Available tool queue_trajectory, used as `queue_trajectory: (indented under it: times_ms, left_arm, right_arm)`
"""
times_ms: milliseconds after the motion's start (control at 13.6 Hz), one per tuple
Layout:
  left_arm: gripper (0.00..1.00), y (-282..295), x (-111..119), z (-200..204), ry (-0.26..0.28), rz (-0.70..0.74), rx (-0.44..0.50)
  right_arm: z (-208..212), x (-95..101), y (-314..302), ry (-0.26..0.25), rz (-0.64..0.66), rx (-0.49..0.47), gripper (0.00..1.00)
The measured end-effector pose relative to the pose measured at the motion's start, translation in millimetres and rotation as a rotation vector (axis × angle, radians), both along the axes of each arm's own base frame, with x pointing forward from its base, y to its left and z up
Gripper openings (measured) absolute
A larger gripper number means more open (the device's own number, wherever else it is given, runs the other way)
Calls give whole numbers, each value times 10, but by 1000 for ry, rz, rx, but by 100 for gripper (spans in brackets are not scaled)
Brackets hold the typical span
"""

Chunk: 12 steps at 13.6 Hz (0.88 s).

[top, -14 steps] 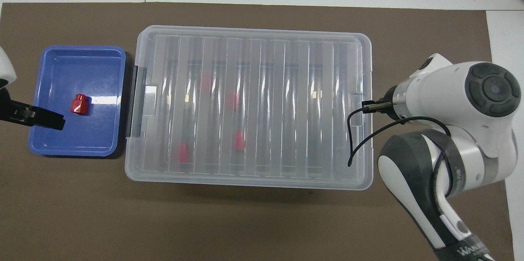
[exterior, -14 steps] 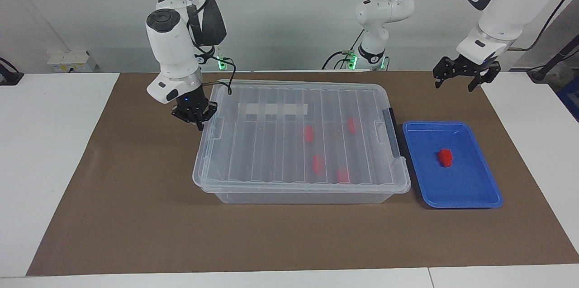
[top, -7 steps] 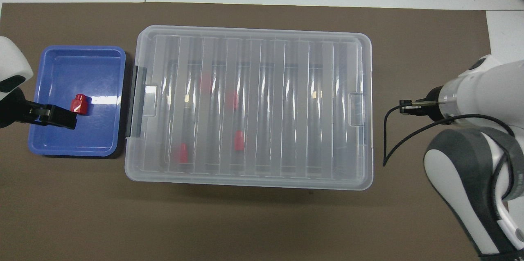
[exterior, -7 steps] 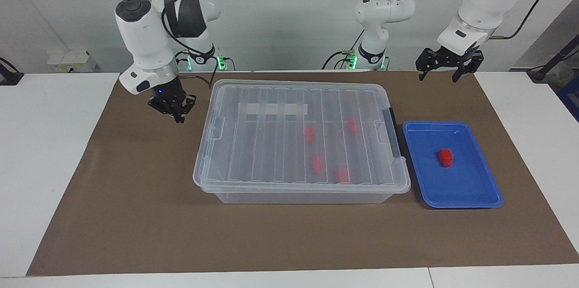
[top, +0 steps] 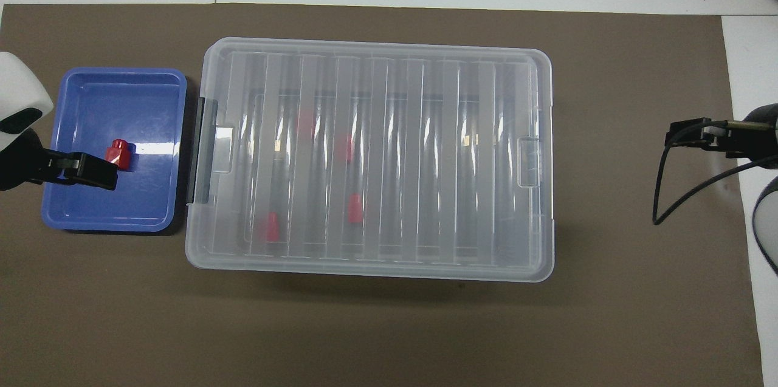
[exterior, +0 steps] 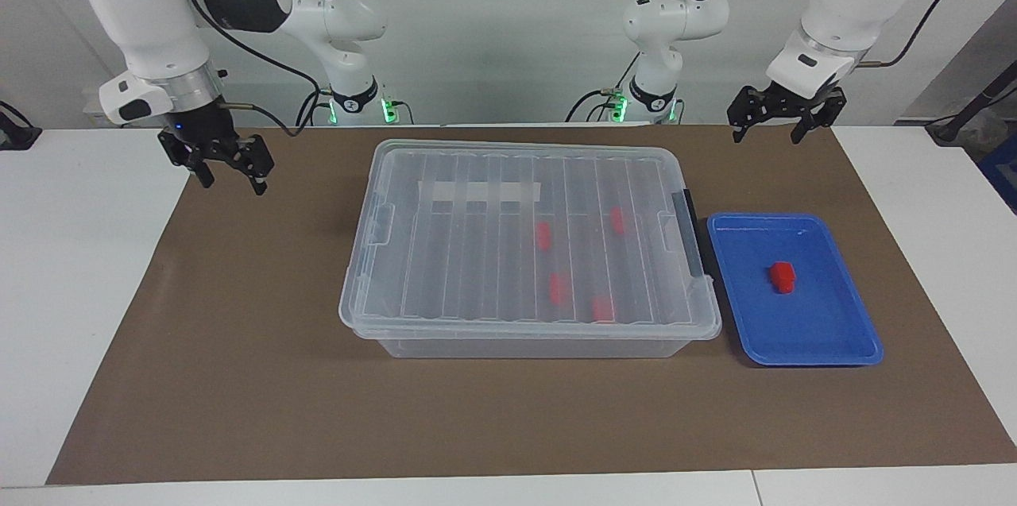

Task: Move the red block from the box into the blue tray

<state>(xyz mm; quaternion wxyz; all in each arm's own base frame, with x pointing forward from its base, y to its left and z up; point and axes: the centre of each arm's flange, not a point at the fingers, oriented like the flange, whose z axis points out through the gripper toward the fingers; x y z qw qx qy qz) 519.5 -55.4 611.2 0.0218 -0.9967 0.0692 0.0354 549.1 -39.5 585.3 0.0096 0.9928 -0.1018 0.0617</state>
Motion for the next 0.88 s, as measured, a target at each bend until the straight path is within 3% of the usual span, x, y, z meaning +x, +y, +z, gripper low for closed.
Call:
queue_trajectory:
  times_ms: [294,515,883]
  left_arm:
    - [100,9,2,1,-1,5,0]
    - [100,52,6,1,-1,14,0]
    - [100,83,9,1,-1,21,0]
  right_arm:
    - [432,96,-8,54,-4,4,100]
    - [482,25,81,116,10,7,100]
    - [477,16,86,124,10,9,100]
